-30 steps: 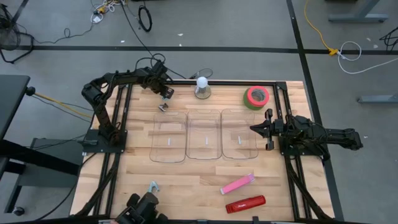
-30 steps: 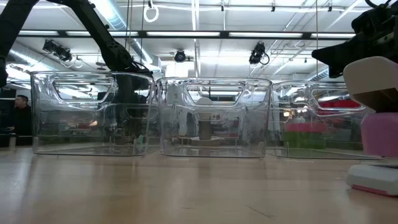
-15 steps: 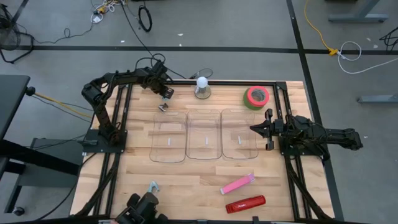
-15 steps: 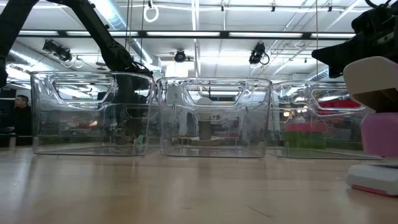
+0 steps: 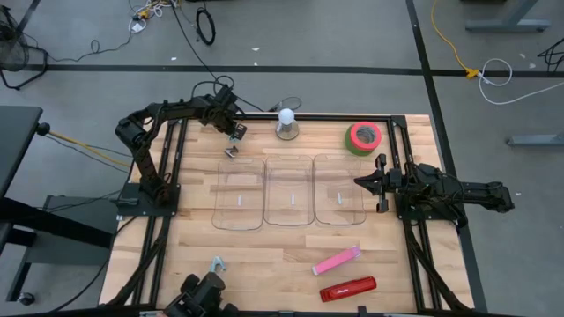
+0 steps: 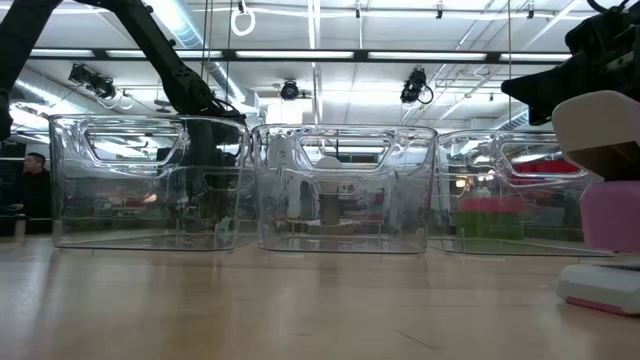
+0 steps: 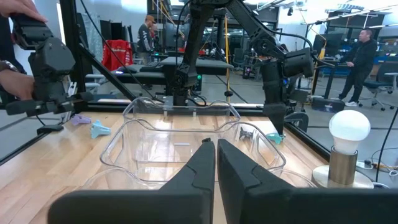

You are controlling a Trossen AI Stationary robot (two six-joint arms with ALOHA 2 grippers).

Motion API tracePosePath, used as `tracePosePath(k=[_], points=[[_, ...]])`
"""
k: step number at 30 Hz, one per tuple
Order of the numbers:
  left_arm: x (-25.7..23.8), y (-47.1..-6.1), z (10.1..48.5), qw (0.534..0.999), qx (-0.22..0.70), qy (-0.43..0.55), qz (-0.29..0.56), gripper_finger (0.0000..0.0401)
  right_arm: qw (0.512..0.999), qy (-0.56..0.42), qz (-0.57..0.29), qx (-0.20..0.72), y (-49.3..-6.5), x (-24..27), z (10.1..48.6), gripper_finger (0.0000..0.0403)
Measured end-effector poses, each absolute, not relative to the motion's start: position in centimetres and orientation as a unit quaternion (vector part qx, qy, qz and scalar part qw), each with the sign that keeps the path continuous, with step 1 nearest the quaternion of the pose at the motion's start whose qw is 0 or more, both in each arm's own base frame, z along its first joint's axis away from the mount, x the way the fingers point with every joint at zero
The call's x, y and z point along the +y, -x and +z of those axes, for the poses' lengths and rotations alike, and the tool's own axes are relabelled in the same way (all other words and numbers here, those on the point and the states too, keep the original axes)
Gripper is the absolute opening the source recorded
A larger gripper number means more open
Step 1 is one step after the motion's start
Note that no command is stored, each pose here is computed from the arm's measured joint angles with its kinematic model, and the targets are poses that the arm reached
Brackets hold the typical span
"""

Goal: Pick and place Stapler, Stapler remover, tape
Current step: Put the top blue staple remover into the left transparent bin

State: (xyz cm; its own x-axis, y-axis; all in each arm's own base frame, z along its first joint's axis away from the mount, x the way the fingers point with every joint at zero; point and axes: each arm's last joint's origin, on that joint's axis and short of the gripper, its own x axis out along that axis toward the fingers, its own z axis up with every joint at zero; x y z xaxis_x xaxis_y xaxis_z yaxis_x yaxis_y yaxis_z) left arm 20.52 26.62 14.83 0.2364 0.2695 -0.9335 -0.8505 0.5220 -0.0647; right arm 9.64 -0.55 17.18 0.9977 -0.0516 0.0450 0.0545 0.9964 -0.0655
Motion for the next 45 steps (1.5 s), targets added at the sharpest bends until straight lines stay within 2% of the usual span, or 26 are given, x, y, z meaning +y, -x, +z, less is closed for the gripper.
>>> tracePosePath(k=[13,24,38,45], points=[[26.3,-20.3,16.4,0.741,0.469,0.290,0.384,0.0005,0.999,0.033,-0.026,-0.022,-9.6,-0.6,17.2,0.0022],[24.7,-19.8,20.3,0.764,0.437,0.278,0.386,0.0003,0.999,0.033,-0.027,-0.022,-9.6,-0.6,17.2,0.0022],[20.2,-20.9,25.6,0.836,0.378,0.249,0.309,0.0005,0.999,0.033,-0.027,-0.022,-9.6,-0.6,17.2,0.0022],[18.4,-21.6,26.8,0.854,0.368,0.231,0.284,0.0004,0.999,0.033,-0.027,-0.022,-9.6,-0.6,17.2,0.0022]])
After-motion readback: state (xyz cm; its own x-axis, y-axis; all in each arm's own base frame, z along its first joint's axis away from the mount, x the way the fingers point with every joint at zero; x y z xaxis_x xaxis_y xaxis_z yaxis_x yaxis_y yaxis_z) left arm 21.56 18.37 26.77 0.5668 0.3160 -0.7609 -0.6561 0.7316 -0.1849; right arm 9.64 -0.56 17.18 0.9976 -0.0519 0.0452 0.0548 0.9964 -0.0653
